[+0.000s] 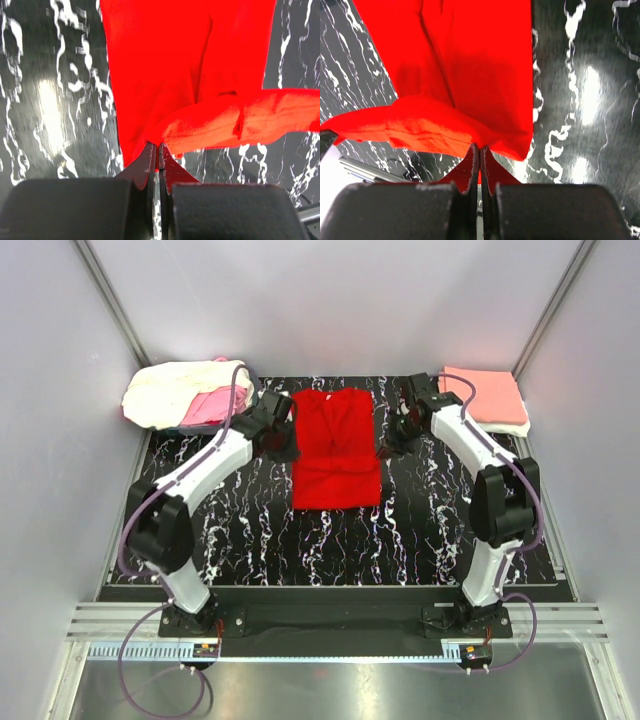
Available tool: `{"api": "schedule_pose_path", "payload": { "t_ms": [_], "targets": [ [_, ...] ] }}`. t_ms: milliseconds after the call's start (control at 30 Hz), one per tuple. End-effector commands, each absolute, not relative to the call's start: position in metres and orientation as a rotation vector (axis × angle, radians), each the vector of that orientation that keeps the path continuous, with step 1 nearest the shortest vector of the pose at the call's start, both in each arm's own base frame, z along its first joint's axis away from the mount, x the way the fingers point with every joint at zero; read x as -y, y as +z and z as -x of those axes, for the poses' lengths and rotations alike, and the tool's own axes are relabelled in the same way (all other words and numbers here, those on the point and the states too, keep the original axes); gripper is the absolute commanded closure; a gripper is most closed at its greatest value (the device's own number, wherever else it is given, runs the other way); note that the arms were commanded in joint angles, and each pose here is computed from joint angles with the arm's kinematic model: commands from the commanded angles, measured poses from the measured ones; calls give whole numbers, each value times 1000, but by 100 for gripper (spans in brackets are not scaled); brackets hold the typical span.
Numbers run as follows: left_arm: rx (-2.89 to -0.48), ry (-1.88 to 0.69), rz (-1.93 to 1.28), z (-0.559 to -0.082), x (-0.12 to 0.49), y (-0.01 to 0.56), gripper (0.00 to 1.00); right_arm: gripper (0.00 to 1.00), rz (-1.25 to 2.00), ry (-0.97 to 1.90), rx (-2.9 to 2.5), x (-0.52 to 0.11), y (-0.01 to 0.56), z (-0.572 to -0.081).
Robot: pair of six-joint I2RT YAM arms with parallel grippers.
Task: Fold and stack the t-shirts
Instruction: Fold the tshirt
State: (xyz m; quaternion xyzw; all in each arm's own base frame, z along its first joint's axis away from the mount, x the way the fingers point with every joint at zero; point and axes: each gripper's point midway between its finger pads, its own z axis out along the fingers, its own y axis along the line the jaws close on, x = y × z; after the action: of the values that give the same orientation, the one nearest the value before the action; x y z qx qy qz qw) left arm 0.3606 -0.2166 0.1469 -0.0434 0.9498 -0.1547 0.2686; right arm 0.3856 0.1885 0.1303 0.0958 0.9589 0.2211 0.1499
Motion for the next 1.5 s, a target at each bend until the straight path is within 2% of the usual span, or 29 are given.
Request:
{"api": "schedule_pose_path", "payload": {
  "t_ms": [0, 633, 667, 700, 733, 767, 800, 867, 900, 967, 1033, 1067, 1100, 1133, 1167, 1200, 1233, 1267, 1300, 1333, 1433, 1467],
  "targets": [
    [-2550, -463, 60, -381, 220, 158, 100, 100, -229, 670, -2724, -190, 144, -404],
    [-2664, -445, 102, -446, 204, 96, 99, 100, -285, 746, -2797, -194, 96, -467],
    [-2685, -434, 113, -447, 201, 91, 95, 88, -308, 743, -2816, -191, 84, -472],
    [-2670, -439, 114, -457, 202, 97, 89, 68, -303, 757, -2784, -192, 92, -485],
    [-2694, -420, 133, -464, 197, 84, 77, 50, -318, 756, -2800, -190, 90, -486],
    [-2701, -424, 144, -469, 195, 82, 61, 29, -353, 739, -2835, -185, 71, -491],
    [-2678, -437, 153, -481, 194, 96, 31, 24, -360, 742, -2807, -182, 87, -503],
    [-2676, -445, 192, -497, 185, 98, 24, 16, -415, 746, -2815, -174, 79, -515],
    [-2624, -477, 187, -509, 185, 124, 14, 15, -416, 775, -2740, -168, 103, -531],
    [-2556, -505, 177, -520, 180, 154, 4, 13, -463, 826, -2700, -163, 126, -534],
    [-2458, -515, 159, -521, 176, 198, 2, 11, -461, 839, -2653, -160, 142, -537],
    [-2430, -513, 153, -519, 174, 208, 1, 11, -428, 835, -2589, -159, 175, -532],
    [-2429, -524, 147, -514, 176, 201, 2, 13, -426, 833, -2609, -163, 158, -526],
    [-2375, -554, 132, -505, 177, 225, 5, 15, -409, 823, -2598, -163, 161, -520],
    [-2385, -575, 125, -498, 180, 208, 6, 16, -409, 815, -2615, -164, 161, -499],
    [-2380, -587, 108, -491, 184, 207, 10, 27, -379, 821, -2583, -167, 164, -498],
    [-2362, -607, 99, -483, 186, 214, 17, 34, -348, 829, -2594, -177, 164, -488],
    [-2391, -625, 92, -474, 190, 198, 22, 42, -341, 822, -2623, -179, 156, -473],
    [-2403, -639, 68, -467, 199, 192, 28, 53, -307, 820, -2625, -184, 153, -469],
    [-2413, -643, 43, -461, 204, 187, 37, 71, -273, 818, -2648, -196, 147, -460],
    [-2485, -638, -28, -445, 226, 154, 49, 86, -221, 810, -2736, -214, 120, -439],
    [-2508, -624, -38, -440, 229, 143, 54, 88, -214, 804, -2770, -218, 107, -436]
  ]
}}
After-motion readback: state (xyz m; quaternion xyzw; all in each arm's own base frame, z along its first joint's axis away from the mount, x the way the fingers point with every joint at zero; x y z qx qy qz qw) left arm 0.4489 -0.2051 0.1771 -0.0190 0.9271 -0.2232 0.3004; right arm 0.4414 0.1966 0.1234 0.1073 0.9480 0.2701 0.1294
